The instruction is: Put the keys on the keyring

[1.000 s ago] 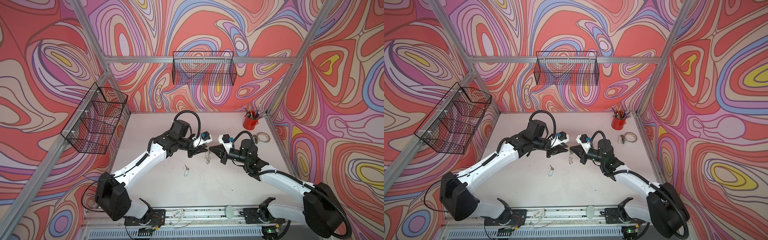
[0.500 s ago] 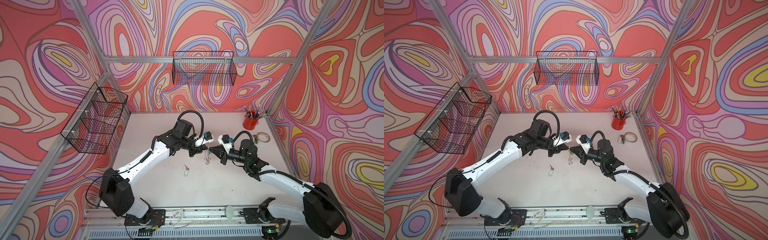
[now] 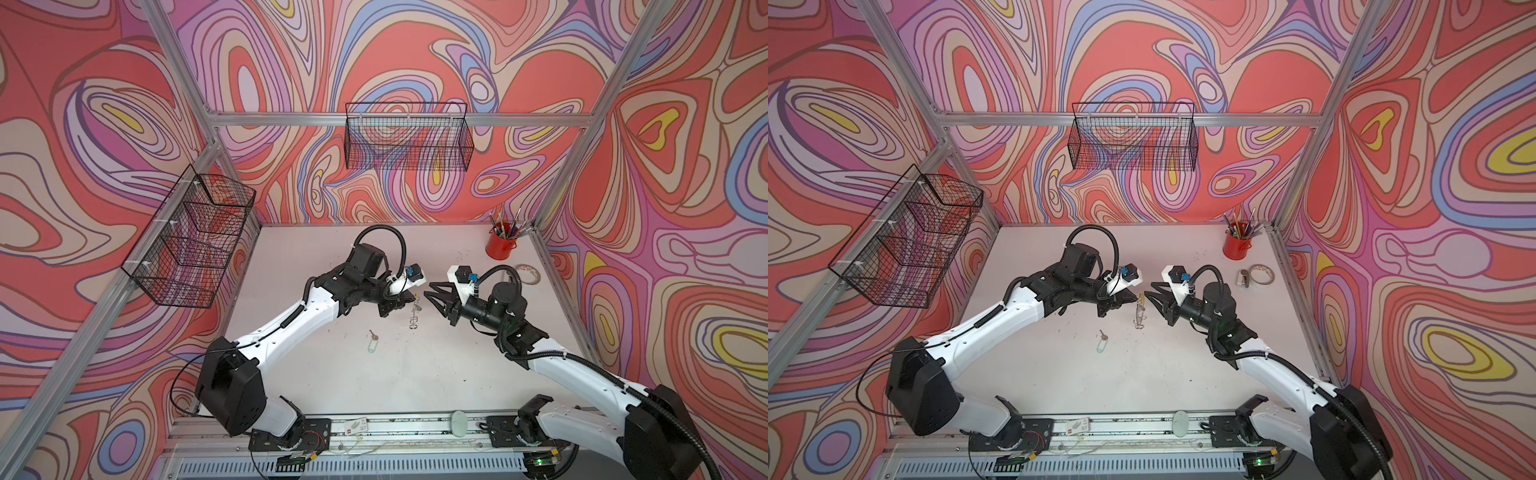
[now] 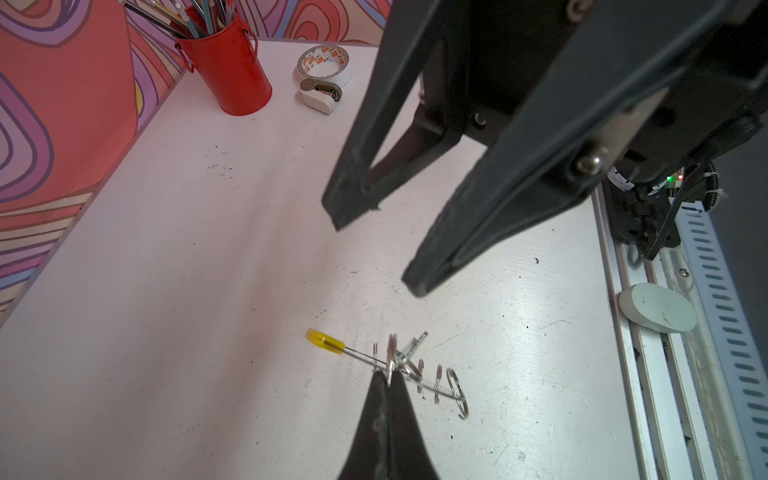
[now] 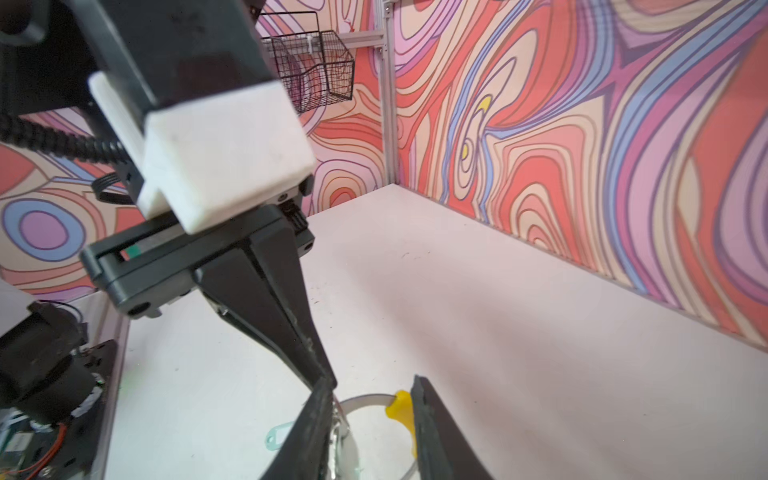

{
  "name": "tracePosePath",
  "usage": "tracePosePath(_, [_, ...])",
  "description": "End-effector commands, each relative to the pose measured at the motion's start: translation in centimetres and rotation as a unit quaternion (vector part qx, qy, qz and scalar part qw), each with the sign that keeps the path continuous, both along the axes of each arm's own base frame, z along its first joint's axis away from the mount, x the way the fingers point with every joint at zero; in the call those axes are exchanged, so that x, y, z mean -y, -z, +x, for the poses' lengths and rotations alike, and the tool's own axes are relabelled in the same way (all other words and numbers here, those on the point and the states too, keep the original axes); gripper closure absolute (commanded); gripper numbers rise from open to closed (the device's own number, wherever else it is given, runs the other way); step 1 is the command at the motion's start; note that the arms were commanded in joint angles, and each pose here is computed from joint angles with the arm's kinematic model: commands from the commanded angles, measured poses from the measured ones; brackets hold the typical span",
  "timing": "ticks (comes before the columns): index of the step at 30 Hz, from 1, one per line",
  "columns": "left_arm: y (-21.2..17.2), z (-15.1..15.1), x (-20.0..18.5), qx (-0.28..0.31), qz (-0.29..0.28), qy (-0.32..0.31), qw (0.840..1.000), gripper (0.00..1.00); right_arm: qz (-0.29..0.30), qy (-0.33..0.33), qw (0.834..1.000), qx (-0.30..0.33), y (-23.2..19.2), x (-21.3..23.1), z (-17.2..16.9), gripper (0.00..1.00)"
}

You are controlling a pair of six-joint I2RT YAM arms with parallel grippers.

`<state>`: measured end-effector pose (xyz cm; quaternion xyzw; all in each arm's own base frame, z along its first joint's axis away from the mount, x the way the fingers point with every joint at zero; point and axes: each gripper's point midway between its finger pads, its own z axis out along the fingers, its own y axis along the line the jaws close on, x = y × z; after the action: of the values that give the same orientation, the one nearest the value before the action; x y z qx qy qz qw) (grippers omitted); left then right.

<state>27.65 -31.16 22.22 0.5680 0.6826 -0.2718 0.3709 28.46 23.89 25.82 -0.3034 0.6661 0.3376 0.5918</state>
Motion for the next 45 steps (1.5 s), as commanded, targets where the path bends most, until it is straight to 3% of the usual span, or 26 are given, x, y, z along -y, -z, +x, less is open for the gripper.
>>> tracePosePath(1, [-2.0,-0.1,0.0,0.016,-0.040,-0.005,0.999,1.00,0.022,0.078,0.997,-0.011,0.0,2.5,1.4,0.55])
tracePosePath(5, [-2.6,-0.1,0.2,0.020,-0.066,-0.012,0.998,1.00,0.023,0.077,0.996,-0.042,1.0,2.6,1.4,0.50])
tracePosePath(18, [-3.2,-0.4,0.2,0.011,-0.151,-0.043,0.988,1.00,0.028,-0.080,0.993,-0.088,3.1,-1.4,-1.5,0.51])
tracePosePath(29, [-3.6,-0.6,0.4,0.011,-0.165,-0.039,0.985,1.00,0.020,-0.097,0.990,-0.103,4.3,-2.1,-1.3,0.57])
tracePosePath(35, [-3.6,-0.9,0.5,0.005,-0.170,-0.031,0.985,1.00,0.022,-0.100,0.990,-0.100,4.0,-2.3,-1.0,0.68])
tracePosePath(44, [-4.0,-0.5,0.5,0.006,-0.180,-0.042,0.983,1.00,0.024,-0.115,0.987,-0.111,4.4,-2.7,-1.3,1.00])
tracePosePath(45, [-4.1,-0.5,0.5,0.007,-0.184,-0.043,0.982,1.00,0.024,-0.114,0.987,-0.112,4.6,-2.6,-1.3,1.00])
